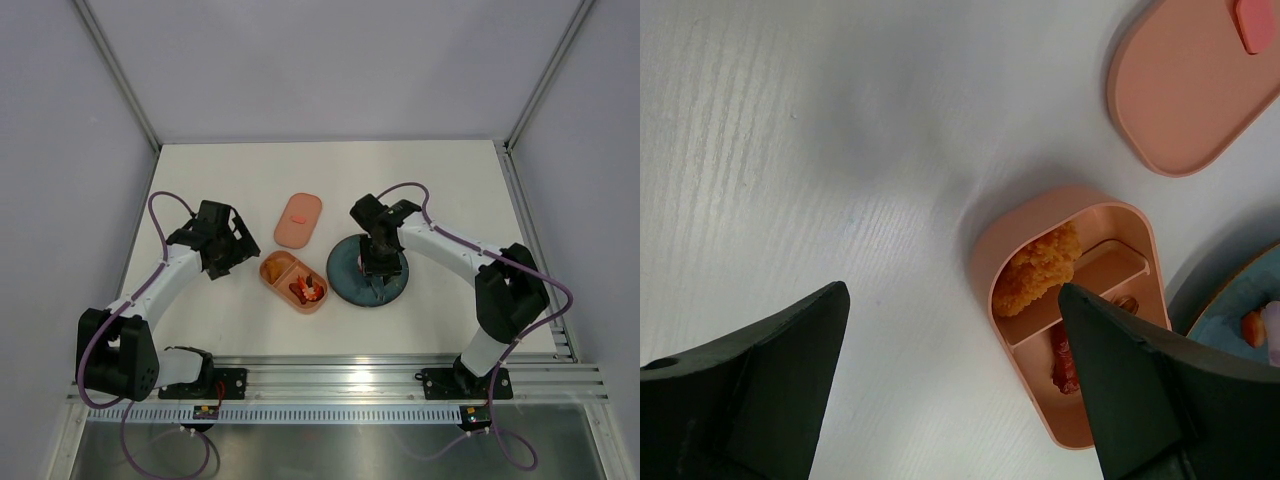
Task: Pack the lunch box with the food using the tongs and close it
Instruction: Pick up the fake food from the plate.
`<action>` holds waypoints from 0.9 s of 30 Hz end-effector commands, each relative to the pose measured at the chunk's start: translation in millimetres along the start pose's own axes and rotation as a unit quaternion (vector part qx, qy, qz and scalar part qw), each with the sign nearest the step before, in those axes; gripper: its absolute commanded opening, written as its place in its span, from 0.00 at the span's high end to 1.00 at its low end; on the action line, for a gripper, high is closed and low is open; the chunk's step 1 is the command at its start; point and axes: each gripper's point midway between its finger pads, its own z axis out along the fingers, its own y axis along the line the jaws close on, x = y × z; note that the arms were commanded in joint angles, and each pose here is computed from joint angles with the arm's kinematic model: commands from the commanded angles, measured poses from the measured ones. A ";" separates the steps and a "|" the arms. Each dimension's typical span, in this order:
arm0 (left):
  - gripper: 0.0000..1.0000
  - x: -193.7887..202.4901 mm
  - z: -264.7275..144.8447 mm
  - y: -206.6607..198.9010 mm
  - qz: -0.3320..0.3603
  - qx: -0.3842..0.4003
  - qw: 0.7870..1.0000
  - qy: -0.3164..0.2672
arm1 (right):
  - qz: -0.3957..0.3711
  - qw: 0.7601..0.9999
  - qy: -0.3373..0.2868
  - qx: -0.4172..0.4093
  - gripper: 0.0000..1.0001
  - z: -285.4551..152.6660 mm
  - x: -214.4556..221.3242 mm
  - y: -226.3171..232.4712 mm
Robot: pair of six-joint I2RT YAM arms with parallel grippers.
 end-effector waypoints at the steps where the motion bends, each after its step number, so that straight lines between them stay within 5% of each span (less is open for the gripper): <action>1: 0.10 -2.5 0.6 -6.8 -0.001 0.018 1.000 -0.009 | 0.004 1.000 -0.004 -0.016 0.52 -7.7 4.7 9.9; 27: 0.10 -2.3 -0.2 -5.5 -0.001 0.016 1.000 -0.010 | -0.037 0.999 0.008 -0.028 0.58 -2.2 6.8 40.4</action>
